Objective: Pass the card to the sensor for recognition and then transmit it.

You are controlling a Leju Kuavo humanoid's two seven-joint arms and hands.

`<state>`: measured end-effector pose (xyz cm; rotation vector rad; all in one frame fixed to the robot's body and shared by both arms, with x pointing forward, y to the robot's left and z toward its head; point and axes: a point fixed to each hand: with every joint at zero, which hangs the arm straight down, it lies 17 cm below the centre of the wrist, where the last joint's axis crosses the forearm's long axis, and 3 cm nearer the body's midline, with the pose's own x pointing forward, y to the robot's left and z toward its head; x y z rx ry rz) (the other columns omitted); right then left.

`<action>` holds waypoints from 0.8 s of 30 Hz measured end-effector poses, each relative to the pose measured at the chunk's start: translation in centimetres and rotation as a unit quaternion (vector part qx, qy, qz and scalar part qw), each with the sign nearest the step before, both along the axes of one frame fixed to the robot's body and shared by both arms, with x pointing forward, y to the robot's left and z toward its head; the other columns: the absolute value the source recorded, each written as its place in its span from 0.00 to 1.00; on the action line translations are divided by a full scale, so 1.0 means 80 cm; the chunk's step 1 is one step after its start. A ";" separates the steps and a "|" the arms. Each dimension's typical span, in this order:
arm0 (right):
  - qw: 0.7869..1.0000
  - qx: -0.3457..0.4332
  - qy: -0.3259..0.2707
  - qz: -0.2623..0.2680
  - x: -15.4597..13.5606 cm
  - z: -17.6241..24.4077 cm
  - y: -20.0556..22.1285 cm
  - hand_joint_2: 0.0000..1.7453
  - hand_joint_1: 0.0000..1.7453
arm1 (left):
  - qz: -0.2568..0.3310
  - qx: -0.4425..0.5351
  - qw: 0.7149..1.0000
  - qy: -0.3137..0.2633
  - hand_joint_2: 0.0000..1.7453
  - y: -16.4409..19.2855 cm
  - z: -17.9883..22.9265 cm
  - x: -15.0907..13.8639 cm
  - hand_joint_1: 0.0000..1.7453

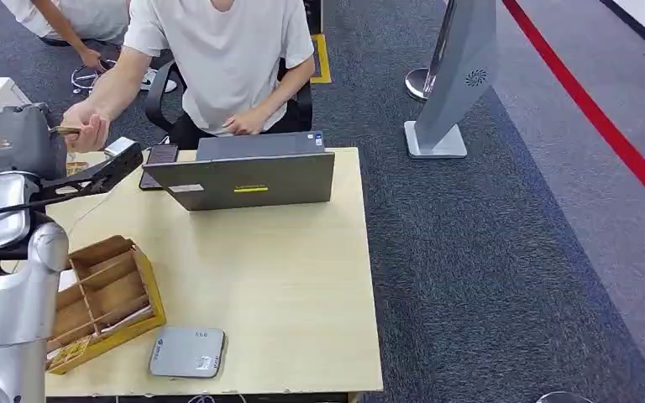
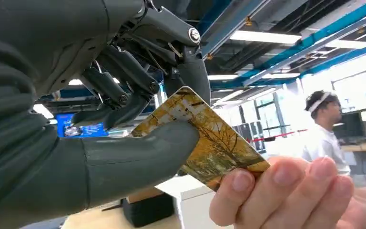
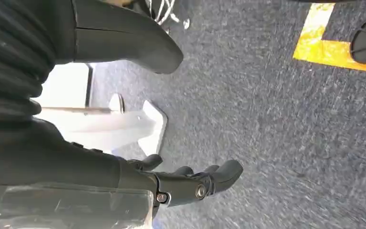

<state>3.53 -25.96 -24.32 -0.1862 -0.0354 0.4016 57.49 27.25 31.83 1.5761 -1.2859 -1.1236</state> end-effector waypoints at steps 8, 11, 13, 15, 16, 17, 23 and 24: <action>1.000 -0.007 -0.002 -0.005 0.005 0.003 -0.007 1.00 0.00 | -0.033 -0.008 0.999 -0.014 1.00 -0.005 -0.005 -0.046 1.00; 1.000 -0.013 -0.013 -0.001 0.010 0.003 -0.010 1.00 0.00 | -0.035 -0.011 0.999 -0.015 1.00 0.000 -0.009 -0.052 1.00; 1.000 -0.014 -0.013 -0.001 0.010 0.003 -0.010 1.00 0.00 | -0.037 -0.016 0.999 -0.018 1.00 0.005 -0.011 -0.057 1.00; 1.000 -0.014 -0.008 -0.002 0.008 0.004 -0.011 1.00 0.00 | -0.035 -0.020 0.999 -0.019 1.00 0.009 -0.014 -0.062 1.00; 1.000 -0.015 -0.006 -0.002 0.007 0.004 -0.011 1.00 0.00 | -0.034 -0.022 0.999 -0.020 1.00 0.011 -0.014 -0.063 1.00; 1.000 -0.015 -0.005 -0.002 0.007 0.004 -0.011 1.00 0.00 | -0.034 -0.023 0.999 -0.019 1.00 0.011 -0.015 -0.065 1.00; 1.000 -0.012 0.000 0.000 0.005 0.004 -0.010 1.00 0.00 | -0.034 -0.027 0.999 -0.022 1.00 0.017 -0.015 -0.069 0.00; 1.000 -0.012 -0.001 0.000 0.006 0.004 -0.009 1.00 0.00 | -0.037 -0.027 0.999 -0.024 1.00 0.018 -0.014 -0.070 0.00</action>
